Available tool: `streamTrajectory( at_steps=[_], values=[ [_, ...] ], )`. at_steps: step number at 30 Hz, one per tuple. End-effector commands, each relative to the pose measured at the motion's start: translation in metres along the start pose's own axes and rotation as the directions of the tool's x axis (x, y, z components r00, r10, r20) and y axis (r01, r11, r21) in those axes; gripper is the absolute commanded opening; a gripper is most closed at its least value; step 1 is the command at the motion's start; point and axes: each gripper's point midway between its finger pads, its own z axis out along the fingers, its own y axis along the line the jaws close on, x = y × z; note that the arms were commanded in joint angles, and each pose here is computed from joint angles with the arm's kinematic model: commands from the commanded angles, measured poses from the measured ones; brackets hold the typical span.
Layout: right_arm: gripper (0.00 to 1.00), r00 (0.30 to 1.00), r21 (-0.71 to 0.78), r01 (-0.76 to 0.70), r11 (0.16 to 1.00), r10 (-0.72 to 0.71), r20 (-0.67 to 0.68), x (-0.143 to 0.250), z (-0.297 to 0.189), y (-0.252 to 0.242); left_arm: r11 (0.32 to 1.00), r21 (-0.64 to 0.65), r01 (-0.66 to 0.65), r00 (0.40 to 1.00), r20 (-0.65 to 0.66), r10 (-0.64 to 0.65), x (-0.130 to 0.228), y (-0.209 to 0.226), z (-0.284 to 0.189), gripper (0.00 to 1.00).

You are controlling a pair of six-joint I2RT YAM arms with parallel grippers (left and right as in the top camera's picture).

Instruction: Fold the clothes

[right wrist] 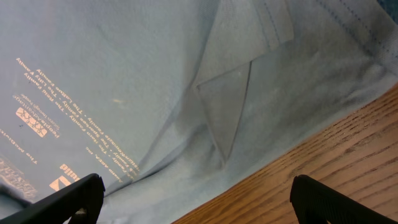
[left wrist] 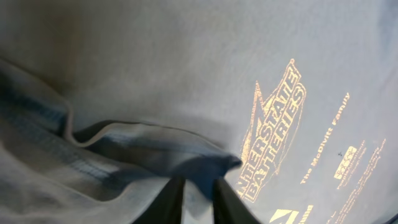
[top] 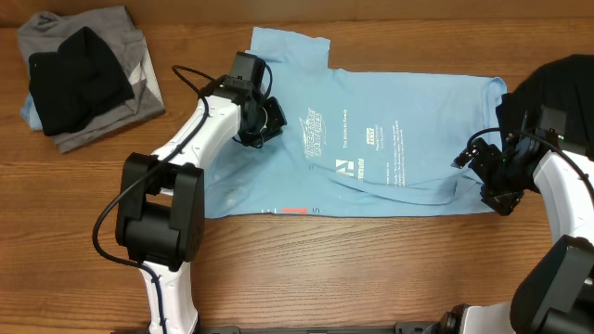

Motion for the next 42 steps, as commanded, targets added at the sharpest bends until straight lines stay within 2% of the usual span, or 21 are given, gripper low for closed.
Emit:
streamTrajectory(
  at_steps=[1,2,4,5,7,10,12,14,15,19,23,25,27,29,31,37,42],
  values=[
    [1.0,1.0,0.005,0.007,1.0,-0.007,0.011,0.001,-0.002,0.0,0.997,0.026,-0.077,0.997,0.032,0.076,-0.007,-0.013,0.001,0.34],
    [1.0,1.0,0.004,0.007,1.0,-0.007,0.01,0.001,-0.002,0.0,0.994,0.037,-0.1,0.994,0.042,0.099,-0.009,-0.016,0.001,0.39],
    [1.0,1.0,0.005,0.007,1.0,-0.007,0.009,0.001,-0.002,0.0,0.984,0.071,-0.164,0.985,0.062,0.16,-0.013,-0.025,0.001,0.64],
    [1.0,1.0,0.006,0.006,1.0,-0.006,0.006,0.002,-0.002,-0.001,0.978,0.085,-0.192,0.98,0.065,0.187,-0.013,-0.028,0.0,0.72],
    [1.0,1.0,0.011,0.004,1.0,-0.004,-0.002,0.004,-0.002,-0.002,0.971,0.113,-0.208,0.978,0.035,0.206,-0.007,-0.031,-0.003,0.75],
    [1.0,1.0,0.02,0.0,1.0,0.0,-0.02,0.008,-0.002,-0.004,0.98,0.095,-0.177,0.984,-0.012,0.179,0.001,-0.02,-0.012,0.73],
    [1.0,1.0,0.024,0.0,1.0,0.001,-0.027,0.01,-0.002,-0.005,0.984,0.078,-0.159,0.986,-0.029,0.162,0.003,-0.012,-0.026,0.65],
    [1.0,0.999,0.029,-0.002,1.0,0.003,-0.039,0.013,-0.002,-0.006,0.986,0.063,-0.156,0.987,-0.039,0.159,0.004,-0.003,-0.044,0.52],
    [1.0,0.999,0.03,-0.004,1.0,0.006,-0.049,0.015,-0.002,-0.007,0.985,0.053,-0.165,0.985,-0.049,0.168,0.008,0.002,-0.056,0.49],
    [1.0,0.996,0.046,-0.013,0.999,0.017,-0.085,0.024,-0.003,-0.011,0.988,-0.072,-0.136,0.984,-0.123,0.127,0.027,0.033,-0.074,0.5],
    [1.0,0.997,0.042,-0.01,0.999,0.014,-0.078,0.023,-0.003,-0.01,0.968,-0.209,-0.137,0.971,-0.221,0.089,0.049,0.064,-0.071,0.52],
    [1.0,0.997,0.027,-0.007,1.0,0.009,-0.072,0.021,-0.002,-0.006,0.965,-0.215,-0.148,0.966,-0.242,0.094,0.053,0.068,-0.065,0.52],
    [0.93,0.998,0.01,0.0,1.0,0.0,-0.061,0.018,-0.002,-0.002,0.962,-0.231,-0.148,0.961,-0.263,0.085,0.056,0.074,-0.056,0.52],
    [0.74,0.999,-0.005,0.014,1.0,-0.014,-0.038,0.013,-0.001,0.003,0.957,-0.249,-0.146,0.956,-0.285,0.072,0.058,0.081,-0.045,0.52],
    [0.67,0.999,-0.012,0.018,1.0,-0.018,-0.03,0.012,-0.001,0.006,0.953,-0.266,-0.143,0.948,-0.315,0.054,0.062,0.088,-0.033,0.52],
    [0.68,0.998,-0.005,0.041,0.999,-0.042,-0.047,0.015,0.012,0.011,0.943,-0.302,-0.14,0.926,-0.378,0.017,0.072,0.104,-0.01,0.5],
    [0.69,0.998,0.06,-0.016,0.998,0.02,-0.06,0.011,0.03,0.001,0.939,-0.313,-0.142,0.924,-0.381,0.013,0.072,0.108,-0.004,0.51]
  ],
)
